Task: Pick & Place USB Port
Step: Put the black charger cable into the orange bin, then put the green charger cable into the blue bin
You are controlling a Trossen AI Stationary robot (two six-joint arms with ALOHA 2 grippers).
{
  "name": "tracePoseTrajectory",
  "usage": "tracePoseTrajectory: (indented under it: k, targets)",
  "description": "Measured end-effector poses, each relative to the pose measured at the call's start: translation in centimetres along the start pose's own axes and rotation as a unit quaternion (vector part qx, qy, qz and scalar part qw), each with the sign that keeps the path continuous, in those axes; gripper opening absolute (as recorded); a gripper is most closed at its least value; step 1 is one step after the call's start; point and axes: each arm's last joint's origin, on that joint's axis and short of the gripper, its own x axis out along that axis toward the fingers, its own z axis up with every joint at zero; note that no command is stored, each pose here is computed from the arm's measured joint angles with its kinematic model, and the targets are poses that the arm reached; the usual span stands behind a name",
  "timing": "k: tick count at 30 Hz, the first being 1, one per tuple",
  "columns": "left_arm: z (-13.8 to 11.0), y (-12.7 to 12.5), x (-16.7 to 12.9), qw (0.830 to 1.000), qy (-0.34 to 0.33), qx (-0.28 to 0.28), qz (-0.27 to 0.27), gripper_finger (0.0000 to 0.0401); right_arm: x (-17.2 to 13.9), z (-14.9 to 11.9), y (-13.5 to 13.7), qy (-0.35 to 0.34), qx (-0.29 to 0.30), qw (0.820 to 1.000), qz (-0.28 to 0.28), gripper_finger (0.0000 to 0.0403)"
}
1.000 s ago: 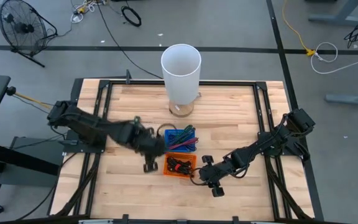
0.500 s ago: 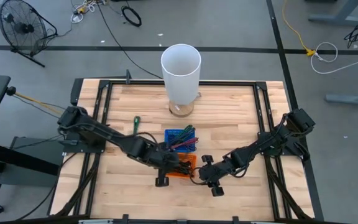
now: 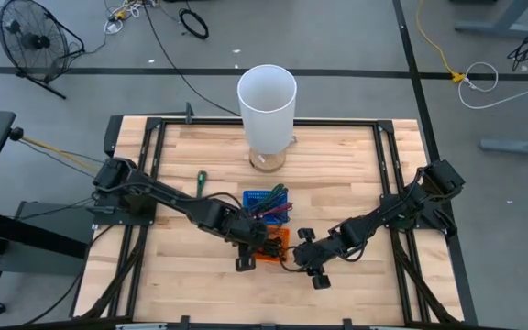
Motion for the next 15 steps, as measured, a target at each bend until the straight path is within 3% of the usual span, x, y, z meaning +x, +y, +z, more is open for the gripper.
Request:
tracePoseTrajectory:
  k: [9, 15]
  targets:
    - [0.0, 0.4, 0.5, 1.000, 0.006, -0.013, 0.014, 0.0107, 0.0, 0.0, 0.0, -0.001, -0.004, 1.000, 0.000, 0.0146]
    - [0.0, 1.4, -0.5, 0.999, 0.017, -0.010, 0.030, 0.0116, 0.0, 0.0, 0.0, -0.001, -0.004, 1.000, 0.000, 0.0146]
